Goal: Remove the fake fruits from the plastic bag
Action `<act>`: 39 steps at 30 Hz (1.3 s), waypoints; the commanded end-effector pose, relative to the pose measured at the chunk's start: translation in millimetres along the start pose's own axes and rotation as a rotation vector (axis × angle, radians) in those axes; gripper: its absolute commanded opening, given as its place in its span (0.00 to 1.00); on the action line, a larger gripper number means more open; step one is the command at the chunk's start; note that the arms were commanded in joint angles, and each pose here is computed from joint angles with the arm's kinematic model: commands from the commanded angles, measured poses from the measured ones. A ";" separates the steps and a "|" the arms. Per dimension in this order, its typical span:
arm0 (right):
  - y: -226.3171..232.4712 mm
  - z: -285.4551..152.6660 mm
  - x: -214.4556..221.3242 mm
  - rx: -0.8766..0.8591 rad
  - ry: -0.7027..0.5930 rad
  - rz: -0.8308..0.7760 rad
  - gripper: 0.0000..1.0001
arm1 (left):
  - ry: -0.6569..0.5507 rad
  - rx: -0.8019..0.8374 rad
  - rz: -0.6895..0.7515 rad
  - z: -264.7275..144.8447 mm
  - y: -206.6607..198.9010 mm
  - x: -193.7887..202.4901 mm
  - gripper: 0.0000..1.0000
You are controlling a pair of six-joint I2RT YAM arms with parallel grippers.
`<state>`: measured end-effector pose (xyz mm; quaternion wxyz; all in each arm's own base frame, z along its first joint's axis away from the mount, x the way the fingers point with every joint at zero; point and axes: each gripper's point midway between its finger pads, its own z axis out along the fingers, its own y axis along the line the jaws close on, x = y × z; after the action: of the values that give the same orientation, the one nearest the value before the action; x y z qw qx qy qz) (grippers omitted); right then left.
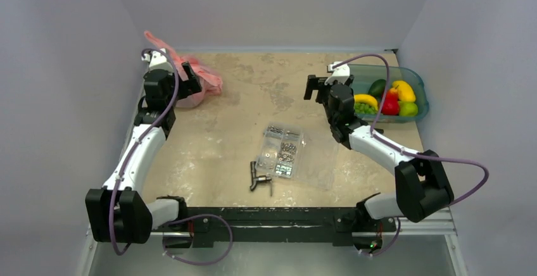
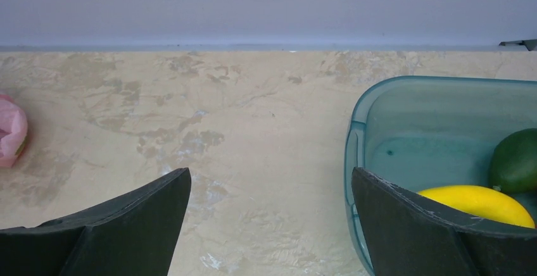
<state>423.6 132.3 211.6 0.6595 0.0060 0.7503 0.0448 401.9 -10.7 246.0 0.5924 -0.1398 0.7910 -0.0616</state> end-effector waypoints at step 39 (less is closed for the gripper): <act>114.3 -74.6 -4.8 -0.570 0.150 0.104 0.99 | 0.444 -0.011 -0.240 129.7 45.6 41.1 0.57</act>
<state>356.3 231.1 232.4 0.5865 -0.1361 0.7596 0.2460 507.8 32.0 145.9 0.3971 -0.2342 0.8755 -0.1444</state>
